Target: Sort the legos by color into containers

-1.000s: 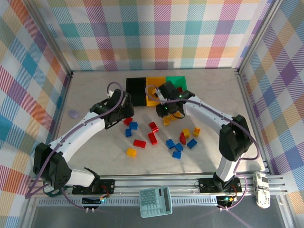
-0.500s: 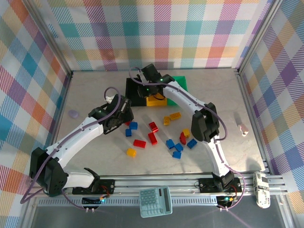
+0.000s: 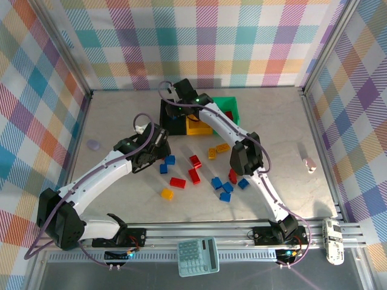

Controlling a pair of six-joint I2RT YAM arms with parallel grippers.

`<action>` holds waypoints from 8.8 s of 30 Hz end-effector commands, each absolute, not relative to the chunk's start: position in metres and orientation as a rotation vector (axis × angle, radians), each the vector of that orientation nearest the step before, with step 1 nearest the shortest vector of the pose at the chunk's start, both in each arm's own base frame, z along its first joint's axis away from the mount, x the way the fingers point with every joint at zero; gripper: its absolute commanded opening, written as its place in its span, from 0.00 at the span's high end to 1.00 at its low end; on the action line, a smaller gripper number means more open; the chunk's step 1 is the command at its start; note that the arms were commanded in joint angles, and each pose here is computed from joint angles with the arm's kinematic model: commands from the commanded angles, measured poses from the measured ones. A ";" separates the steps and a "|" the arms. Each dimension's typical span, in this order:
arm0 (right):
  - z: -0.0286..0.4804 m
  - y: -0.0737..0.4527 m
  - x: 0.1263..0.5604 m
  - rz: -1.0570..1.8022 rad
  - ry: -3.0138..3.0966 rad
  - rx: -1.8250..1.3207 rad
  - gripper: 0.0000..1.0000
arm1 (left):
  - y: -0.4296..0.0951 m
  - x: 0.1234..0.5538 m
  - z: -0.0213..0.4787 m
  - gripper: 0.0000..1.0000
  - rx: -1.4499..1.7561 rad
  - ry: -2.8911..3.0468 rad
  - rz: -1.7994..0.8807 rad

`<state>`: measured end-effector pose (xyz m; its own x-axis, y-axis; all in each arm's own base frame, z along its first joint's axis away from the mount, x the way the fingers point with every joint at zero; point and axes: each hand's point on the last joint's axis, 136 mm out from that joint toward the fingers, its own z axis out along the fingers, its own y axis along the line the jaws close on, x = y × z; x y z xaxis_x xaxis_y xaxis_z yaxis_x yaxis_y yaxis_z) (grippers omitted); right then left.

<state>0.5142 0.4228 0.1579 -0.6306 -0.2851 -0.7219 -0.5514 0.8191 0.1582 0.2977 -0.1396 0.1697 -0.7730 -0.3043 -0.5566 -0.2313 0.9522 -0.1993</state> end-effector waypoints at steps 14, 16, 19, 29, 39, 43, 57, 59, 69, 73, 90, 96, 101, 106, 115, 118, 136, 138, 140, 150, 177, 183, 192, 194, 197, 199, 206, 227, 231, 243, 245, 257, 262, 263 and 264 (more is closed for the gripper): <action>0.242 0.331 0.449 0.397 2.285 -0.582 0.50 | -0.162 0.304 0.138 0.32 -0.296 2.596 -0.145; 0.242 0.304 0.431 0.431 2.309 -0.530 0.50 | -0.173 0.308 0.132 0.33 -0.276 2.608 -0.172; 0.235 0.267 0.403 0.434 2.348 -0.466 0.49 | -0.194 0.312 0.123 0.33 -0.232 2.636 -0.191; 0.187 0.192 0.330 0.376 2.499 -0.311 0.48 | -0.264 0.320 0.090 0.31 -0.117 2.729 -0.201; 0.183 0.135 0.312 0.404 2.523 -0.060 0.46 | -0.332 0.342 0.094 0.29 0.075 2.682 -0.327; 0.195 0.112 0.307 0.409 2.485 0.002 0.45 | -0.350 0.350 0.087 0.31 0.148 2.685 -0.360; 0.212 0.094 0.294 0.501 2.438 0.084 0.44 | -0.379 0.364 0.053 0.37 0.333 2.708 -0.358; 0.213 0.094 0.294 0.500 2.436 0.086 0.44 | -0.377 0.365 0.049 0.38 0.329 2.714 -0.331; 0.214 0.091 0.291 0.495 2.431 0.090 0.43 | -0.372 0.367 0.036 0.51 0.365 2.724 -0.270; 0.214 0.091 0.291 0.496 2.432 0.091 0.43 | -0.369 0.367 0.038 0.55 0.372 2.716 -0.245; 0.217 0.090 0.288 0.500 2.419 0.086 0.45 | -0.355 0.377 0.098 0.70 0.426 2.620 -0.167; 0.219 0.090 0.286 0.500 2.413 0.079 0.45 | -0.345 0.393 0.143 0.69 0.401 2.539 -0.127; 0.219 0.088 0.285 0.478 2.415 0.068 0.45 | -0.335 0.425 0.158 0.69 0.314 2.482 -0.119; 0.219 0.086 0.283 0.466 2.417 0.059 0.46 | -0.330 0.464 0.171 0.69 0.231 2.384 -0.075; 0.213 0.077 0.274 0.400 2.444 0.048 0.45 | -0.327 0.526 0.167 0.69 0.111 2.293 -0.117; 0.213 0.077 0.272 0.395 2.446 0.044 0.46 | -0.327 0.538 0.157 0.69 0.091 2.283 -0.150; 0.193 0.076 0.276 0.373 2.515 0.061 0.45 | -0.311 0.530 0.174 0.32 0.048 2.294 -0.231; 0.188 0.077 0.276 0.385 2.529 0.075 0.45 | -0.304 0.520 0.181 0.32 0.036 2.295 -0.237; 0.180 0.077 0.276 0.391 2.552 0.103 0.45 | -0.296 0.507 0.187 0.31 0.022 2.295 -0.243; 0.125 0.064 0.268 0.282 2.662 0.343 0.44 | -0.255 0.446 0.204 0.30 -0.010 2.347 -0.235; 0.052 0.091 0.281 0.180 2.834 0.359 0.45 | -0.207 0.373 0.195 0.29 -0.091 2.445 -0.227; 0.047 0.093 0.282 0.176 2.851 0.332 0.60 | -0.206 0.370 0.197 0.29 -0.093 2.444 -0.228; 0.084 0.103 0.306 0.217 2.784 0.190 0.71 | -0.204 0.362 0.205 0.29 -0.088 2.454 -0.232; 0.102 0.111 0.319 0.255 2.739 0.148 0.72 | -0.203 0.359 0.206 0.29 -0.088 2.454 -0.226; 0.130 0.129 0.340 0.328 2.667 0.086 0.72 | -0.200 0.353 0.206 0.29 -0.097 2.456 -0.216; 0.146 0.142 0.354 0.363 2.625 0.045 0.72 | -0.199 0.350 0.207 0.29 -0.101 2.459 -0.208; 0.192 0.201 0.405 0.458 2.506 -0.115 0.73 | -0.194 0.336 0.211 0.29 -0.119 2.476 -0.185; 0.172 0.293 0.528 0.519 2.444 -0.278 0.70 | -0.184 0.316 0.205 0.29 -0.162 2.502 -0.109; 0.173 0.297 0.541 0.495 2.440 -0.289 0.59 | -0.183 0.314 0.201 0.29 -0.159 2.514 -0.094; 0.211 0.277 0.512 0.452 2.423 -0.317 0.45 | -0.189 0.316 0.167 0.25 -0.142 2.587 -0.043; 0.217 0.268 0.495 0.461 2.413 -0.301 0.44 | -0.193 0.318 0.157 0.25 -0.136 2.606 -0.036; 0.181 0.207 0.347 0.541 2.537 -0.236 0.42 | -0.188 0.329 0.092 0.28 -0.184 2.771 0.096; 0.164 0.180 0.307 0.485 2.583 -0.196 0.39 | -0.186 0.333 0.077 0.28 -0.187 2.797 0.122; 0.162 0.176 0.303 0.478 2.585 -0.184 0.39 | -0.183 0.333 0.074 0.29 -0.191 2.805 0.143; 0.161 0.174 0.299 0.478 2.586 -0.169 0.38 | -0.180 0.332 0.070 0.29 -0.194 2.815 0.159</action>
